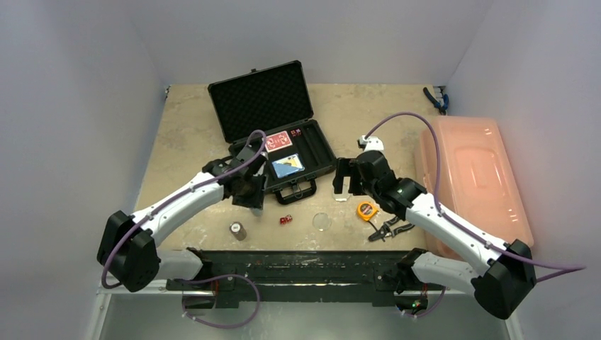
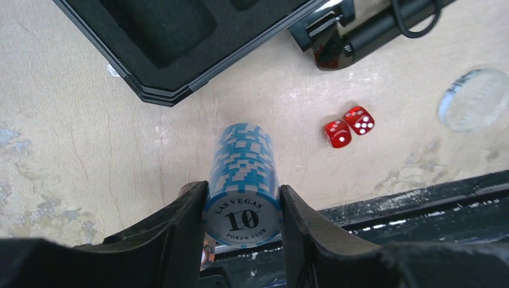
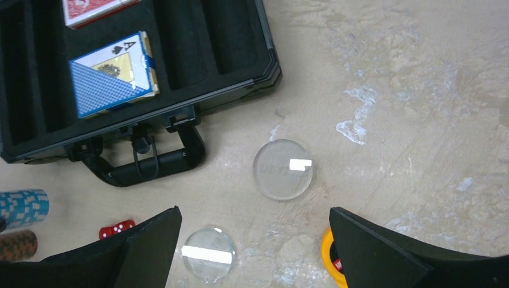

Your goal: Pack up texas hold em set

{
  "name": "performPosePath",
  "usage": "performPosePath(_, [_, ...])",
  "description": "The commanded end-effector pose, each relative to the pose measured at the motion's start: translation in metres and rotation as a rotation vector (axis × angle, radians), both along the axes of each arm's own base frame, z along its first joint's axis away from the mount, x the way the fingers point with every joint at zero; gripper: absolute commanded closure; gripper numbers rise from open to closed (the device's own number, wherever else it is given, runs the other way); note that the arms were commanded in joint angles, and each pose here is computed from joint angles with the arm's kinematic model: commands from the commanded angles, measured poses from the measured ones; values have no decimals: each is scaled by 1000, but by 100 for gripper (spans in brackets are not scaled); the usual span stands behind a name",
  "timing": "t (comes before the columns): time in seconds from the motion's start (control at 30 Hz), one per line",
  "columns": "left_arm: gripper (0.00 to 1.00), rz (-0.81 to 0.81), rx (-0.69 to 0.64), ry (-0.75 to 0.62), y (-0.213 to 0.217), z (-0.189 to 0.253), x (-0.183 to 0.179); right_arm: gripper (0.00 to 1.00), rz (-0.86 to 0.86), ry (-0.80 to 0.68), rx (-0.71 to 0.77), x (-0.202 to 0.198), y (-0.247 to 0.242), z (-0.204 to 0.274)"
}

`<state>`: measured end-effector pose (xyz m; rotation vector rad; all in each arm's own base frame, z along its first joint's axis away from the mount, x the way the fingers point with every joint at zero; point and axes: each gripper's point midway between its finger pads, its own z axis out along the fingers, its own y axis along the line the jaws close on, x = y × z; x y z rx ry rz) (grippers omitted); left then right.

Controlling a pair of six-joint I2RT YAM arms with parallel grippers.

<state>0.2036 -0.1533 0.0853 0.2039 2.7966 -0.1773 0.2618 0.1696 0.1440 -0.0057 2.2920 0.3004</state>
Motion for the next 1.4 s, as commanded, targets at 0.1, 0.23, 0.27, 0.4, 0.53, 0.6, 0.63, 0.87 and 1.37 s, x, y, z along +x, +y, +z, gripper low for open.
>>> performPosePath(0.1, [100, -85, -139, -102, -21, 58, 5, 1, 247, -177, 140, -7, 34, 38])
performPosePath(0.23, [100, -111, -168, -118, -26, 73, 6, 1, 384, -292, 215, -20, 47, 60])
performPosePath(0.27, [100, -122, -178, -119, -28, 76, 6, 1, 411, -319, 233, -23, 50, 65])
performPosePath(0.4, [100, -179, -236, -116, -40, 90, 4, 1, 555, -404, 281, -41, 63, 77])
performPosePath(0.53, [100, -227, -294, -98, -51, 102, -2, 1, 679, -467, 322, -56, 77, 87])
performPosePath(0.6, [100, -243, -317, -69, -56, 108, -5, 1, 740, -495, 369, -66, 86, 92])
performPosePath(0.63, [100, -254, -328, -52, -59, 112, -7, 2, 758, -517, 395, -69, 89, 97])
performPosePath(0.87, [100, -299, -405, -35, -75, 135, -9, 2, 885, -588, 373, -81, 111, 100])
performPosePath(1.37, [100, -397, -489, -31, -88, 141, -17, 6, 1007, -797, 251, -93, 144, 109])
